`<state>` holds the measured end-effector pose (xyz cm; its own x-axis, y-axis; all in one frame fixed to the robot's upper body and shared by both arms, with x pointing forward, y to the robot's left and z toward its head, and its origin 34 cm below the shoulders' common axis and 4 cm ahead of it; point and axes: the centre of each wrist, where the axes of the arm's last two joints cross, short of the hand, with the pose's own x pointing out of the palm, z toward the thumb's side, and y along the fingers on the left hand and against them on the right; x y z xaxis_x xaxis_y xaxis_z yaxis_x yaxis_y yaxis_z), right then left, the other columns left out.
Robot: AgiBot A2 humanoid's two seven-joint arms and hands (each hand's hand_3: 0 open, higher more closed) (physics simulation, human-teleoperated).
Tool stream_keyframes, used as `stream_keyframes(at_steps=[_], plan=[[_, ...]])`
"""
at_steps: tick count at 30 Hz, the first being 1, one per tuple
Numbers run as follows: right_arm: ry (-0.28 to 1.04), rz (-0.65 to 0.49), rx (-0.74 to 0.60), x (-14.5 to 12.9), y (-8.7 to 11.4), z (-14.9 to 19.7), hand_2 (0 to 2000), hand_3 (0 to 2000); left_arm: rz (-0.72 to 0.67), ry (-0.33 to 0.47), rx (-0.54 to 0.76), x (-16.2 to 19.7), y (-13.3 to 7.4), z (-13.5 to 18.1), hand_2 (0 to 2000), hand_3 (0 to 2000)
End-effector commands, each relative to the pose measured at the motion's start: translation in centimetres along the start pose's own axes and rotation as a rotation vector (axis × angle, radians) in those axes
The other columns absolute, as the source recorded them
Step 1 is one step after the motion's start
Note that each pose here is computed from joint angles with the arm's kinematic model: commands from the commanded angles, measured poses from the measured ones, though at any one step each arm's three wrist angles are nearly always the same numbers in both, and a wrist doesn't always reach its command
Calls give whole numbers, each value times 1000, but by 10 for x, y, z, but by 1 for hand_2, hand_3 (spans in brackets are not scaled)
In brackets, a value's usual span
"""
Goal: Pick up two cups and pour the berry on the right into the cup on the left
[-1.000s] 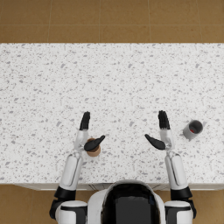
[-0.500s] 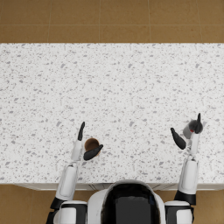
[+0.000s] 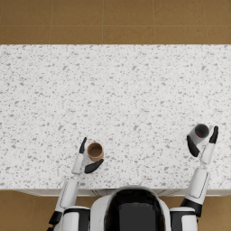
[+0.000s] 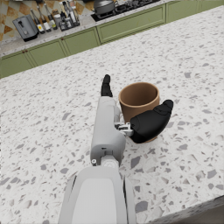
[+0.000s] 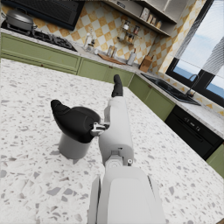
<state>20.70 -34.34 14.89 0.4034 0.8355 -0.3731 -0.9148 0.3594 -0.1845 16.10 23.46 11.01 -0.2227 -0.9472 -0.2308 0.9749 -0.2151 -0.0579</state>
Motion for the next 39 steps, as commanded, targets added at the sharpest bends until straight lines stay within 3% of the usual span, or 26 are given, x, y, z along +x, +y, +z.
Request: stream_keyframes(at_steps=[1,22,38,39], plan=[[0,6,54,2,-5,-14,0,0,25,-4,-21,-5,5,-7,0,0],[-39,32,288,21,-37,-71,0,0,46,-65,-61,0,19,-23,0,0],[-71,48,291,27,-54,-69,0,0,52,-115,-90,11,33,-34,0,0],[-73,45,290,26,-52,-68,1361,327,64,-114,-81,7,32,-32,1361,327]])
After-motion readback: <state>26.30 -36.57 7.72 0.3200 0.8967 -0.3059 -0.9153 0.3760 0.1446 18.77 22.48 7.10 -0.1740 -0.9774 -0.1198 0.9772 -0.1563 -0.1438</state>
